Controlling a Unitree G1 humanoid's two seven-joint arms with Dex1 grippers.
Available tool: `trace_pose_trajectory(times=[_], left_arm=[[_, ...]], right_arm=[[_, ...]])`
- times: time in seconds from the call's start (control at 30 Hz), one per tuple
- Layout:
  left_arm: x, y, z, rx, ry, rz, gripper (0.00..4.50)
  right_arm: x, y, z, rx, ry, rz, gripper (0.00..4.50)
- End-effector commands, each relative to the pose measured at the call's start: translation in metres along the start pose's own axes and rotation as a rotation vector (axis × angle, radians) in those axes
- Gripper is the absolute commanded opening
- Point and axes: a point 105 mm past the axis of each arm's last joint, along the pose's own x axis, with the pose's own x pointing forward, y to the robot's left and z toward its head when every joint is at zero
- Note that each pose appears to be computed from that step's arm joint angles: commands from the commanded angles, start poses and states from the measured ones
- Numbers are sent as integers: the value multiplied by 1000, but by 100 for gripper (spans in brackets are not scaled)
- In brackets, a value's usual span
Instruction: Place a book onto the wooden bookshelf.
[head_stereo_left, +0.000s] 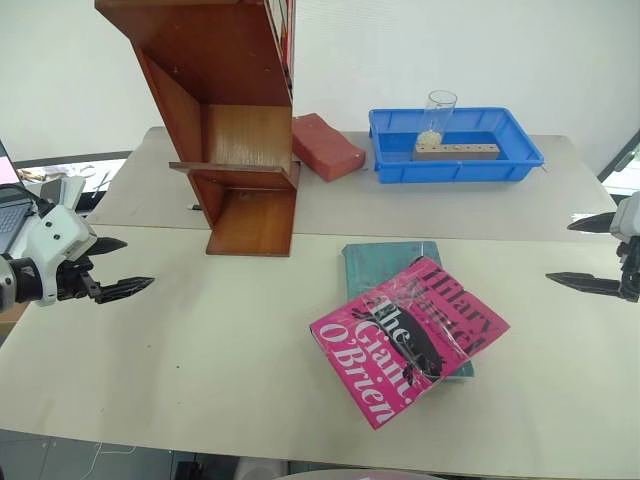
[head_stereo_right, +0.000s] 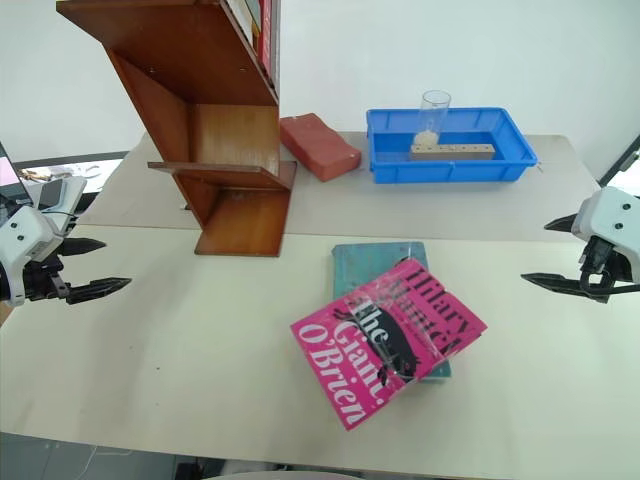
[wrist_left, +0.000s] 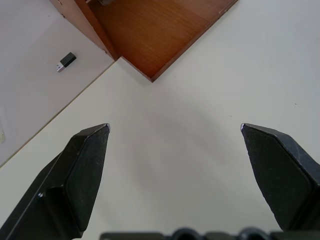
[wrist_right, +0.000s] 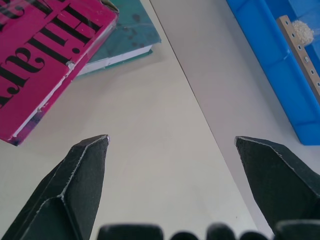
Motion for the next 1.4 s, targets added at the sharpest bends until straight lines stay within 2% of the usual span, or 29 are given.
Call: trace_pose_trajectory(times=[0.03, 0.47, 0.6, 0.7, 0.77, 0.9, 0.93, 1.13, 1.4], left_arm=[[-5, 6, 10, 23, -15, 19, 450], [7, -2, 21, -17, -48, -75, 450], [31, -17, 38, -79, -121, -180, 450], [60, -45, 59, -173, -208, -326, 450], [83, -72, 73, -273, -246, -462, 450], [110, -106, 86, -414, -248, -621, 450], [118, -113, 89, -449, -250, -651, 450], [154, -142, 104, -637, -248, -785, 450], [180, -176, 93, -711, -173, -881, 450]], right_arm=[[-5, -6, 6, -19, -15, -39, 446], [-7, -1, 7, -12, -28, -43, 446], [-9, 7, 12, -3, -41, -33, 331], [-12, 20, 21, -3, -50, -17, 223], [-15, 38, 24, 19, -48, 8, 155], [-18, 70, 20, 56, -11, 53, 15], [-18, 79, 18, 61, 4, 70, 4], [-6, 125, 21, 93, 16, 160, 4], [29, 143, 14, 70, 29, 198, 4]])
